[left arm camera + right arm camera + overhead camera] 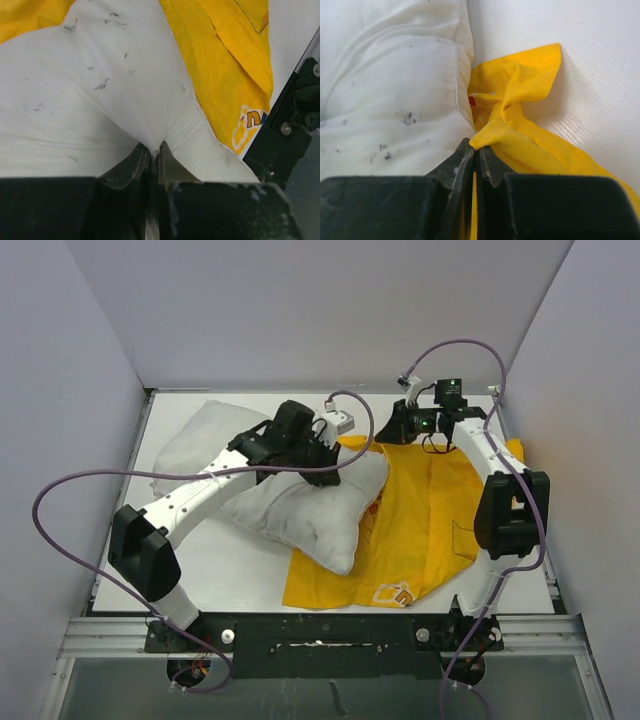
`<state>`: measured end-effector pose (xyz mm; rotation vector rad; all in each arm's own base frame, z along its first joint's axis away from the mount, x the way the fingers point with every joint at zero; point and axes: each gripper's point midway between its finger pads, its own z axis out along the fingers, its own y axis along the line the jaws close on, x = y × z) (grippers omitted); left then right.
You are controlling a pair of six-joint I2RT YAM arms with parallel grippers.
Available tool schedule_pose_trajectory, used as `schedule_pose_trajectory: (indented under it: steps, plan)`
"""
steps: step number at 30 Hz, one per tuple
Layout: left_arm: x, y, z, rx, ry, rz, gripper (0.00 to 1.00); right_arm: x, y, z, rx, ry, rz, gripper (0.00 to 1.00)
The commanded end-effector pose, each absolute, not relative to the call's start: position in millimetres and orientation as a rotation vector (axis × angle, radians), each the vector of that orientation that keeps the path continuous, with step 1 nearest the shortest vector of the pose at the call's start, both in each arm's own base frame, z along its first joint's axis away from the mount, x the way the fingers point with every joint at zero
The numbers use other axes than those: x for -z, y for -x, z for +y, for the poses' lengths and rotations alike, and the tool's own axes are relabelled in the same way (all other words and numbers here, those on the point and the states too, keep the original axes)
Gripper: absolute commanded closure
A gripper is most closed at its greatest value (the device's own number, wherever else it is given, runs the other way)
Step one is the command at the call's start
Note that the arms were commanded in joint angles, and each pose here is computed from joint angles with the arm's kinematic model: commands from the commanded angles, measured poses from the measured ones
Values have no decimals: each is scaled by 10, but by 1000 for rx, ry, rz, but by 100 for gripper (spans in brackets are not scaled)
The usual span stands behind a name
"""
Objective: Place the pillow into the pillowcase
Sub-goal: Stuff the pillow into the pillowcase.
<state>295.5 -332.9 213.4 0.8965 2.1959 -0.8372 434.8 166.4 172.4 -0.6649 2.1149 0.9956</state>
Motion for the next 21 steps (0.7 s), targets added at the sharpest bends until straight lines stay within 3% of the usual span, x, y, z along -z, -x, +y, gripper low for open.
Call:
schedule_pose_trajectory:
  steps: [1,5,8,16,21]
  plan:
    - [-2359,-2853,-3518,884,-1044,2097,100,-2050,-4360,1744,-1022,745,2012,100]
    - [-2091,-3112,-3174,637,-1026,2190,100,-2211,-4239,1748,-1029,817,1962,100]
    - [-2010,-3267,-3049,601,-1018,2205,100,-2280,-4113,1769,-1036,875,1934,100]
    - [-2161,-3105,-3862,819,-1178,2041,100,-2458,-3915,2158,-1188,894,1925,100]
    - [-2079,-3413,-3877,581,-1081,2022,100,-2779,-3989,2173,-1243,826,1883,100]
